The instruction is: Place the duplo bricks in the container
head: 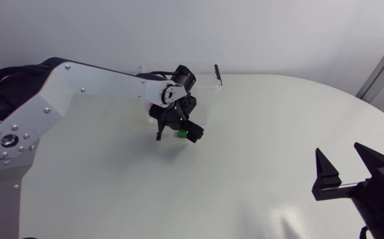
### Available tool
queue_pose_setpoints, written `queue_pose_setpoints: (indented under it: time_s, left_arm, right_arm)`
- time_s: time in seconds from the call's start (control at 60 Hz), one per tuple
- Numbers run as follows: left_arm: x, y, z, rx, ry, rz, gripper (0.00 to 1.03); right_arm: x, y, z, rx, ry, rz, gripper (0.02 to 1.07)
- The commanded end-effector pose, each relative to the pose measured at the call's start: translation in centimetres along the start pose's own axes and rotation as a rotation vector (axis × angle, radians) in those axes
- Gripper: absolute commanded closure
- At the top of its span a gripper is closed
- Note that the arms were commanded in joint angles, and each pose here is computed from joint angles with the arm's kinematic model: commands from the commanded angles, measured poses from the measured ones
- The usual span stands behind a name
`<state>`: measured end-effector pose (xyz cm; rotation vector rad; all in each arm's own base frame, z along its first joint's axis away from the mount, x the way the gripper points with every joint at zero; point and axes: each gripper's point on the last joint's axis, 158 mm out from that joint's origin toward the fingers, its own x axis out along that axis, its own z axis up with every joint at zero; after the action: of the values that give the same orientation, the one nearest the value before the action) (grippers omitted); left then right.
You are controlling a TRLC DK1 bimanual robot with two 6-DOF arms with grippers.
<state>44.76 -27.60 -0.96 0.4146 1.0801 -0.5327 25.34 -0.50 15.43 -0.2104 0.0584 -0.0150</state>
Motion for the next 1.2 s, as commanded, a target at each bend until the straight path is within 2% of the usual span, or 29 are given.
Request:
queue_pose_setpoints:
  time_s: [0.0,0.367,0.5,0.917,0.933,1.05,1.183]
  left_arm:
    - [0.9,1.0,0.3,-0.073,-0.001,0.019,0.06]
    - [2.2,1.6,0.7,-0.189,-0.004,0.031,0.06]
    - [2.1,1.3,1.0,-0.186,-0.009,0.029,0.18]
    - [2.5,2.3,0.6,-0.233,0.074,0.042,0.18]
    - [2.5,2.3,0.6,-0.233,0.074,0.042,0.19]
    - [2.7,2.7,0.4,-0.246,0.079,0.044,0.44]
    - [3.5,3.3,-0.5,-0.266,0.107,0.050,0.57]
  right_arm:
    - [0.1,0.2,-0.6,-0.011,0.004,0.004,0.07]
    - [0.1,0.2,-0.6,-0.011,0.003,0.004,0.07]
    - [0.1,0.2,-0.6,-0.011,0.004,0.004,0.07]
    - [0.1,0.2,-0.6,-0.011,0.004,0.004,0.07]
    - [0.1,0.2,-0.6,-0.011,0.004,0.004,0.07]
    - [0.1,0.2,-0.6,-0.011,0.004,0.004,0.07]
    - [0.1,0.2,-0.6,-0.011,0.003,0.004,0.07]
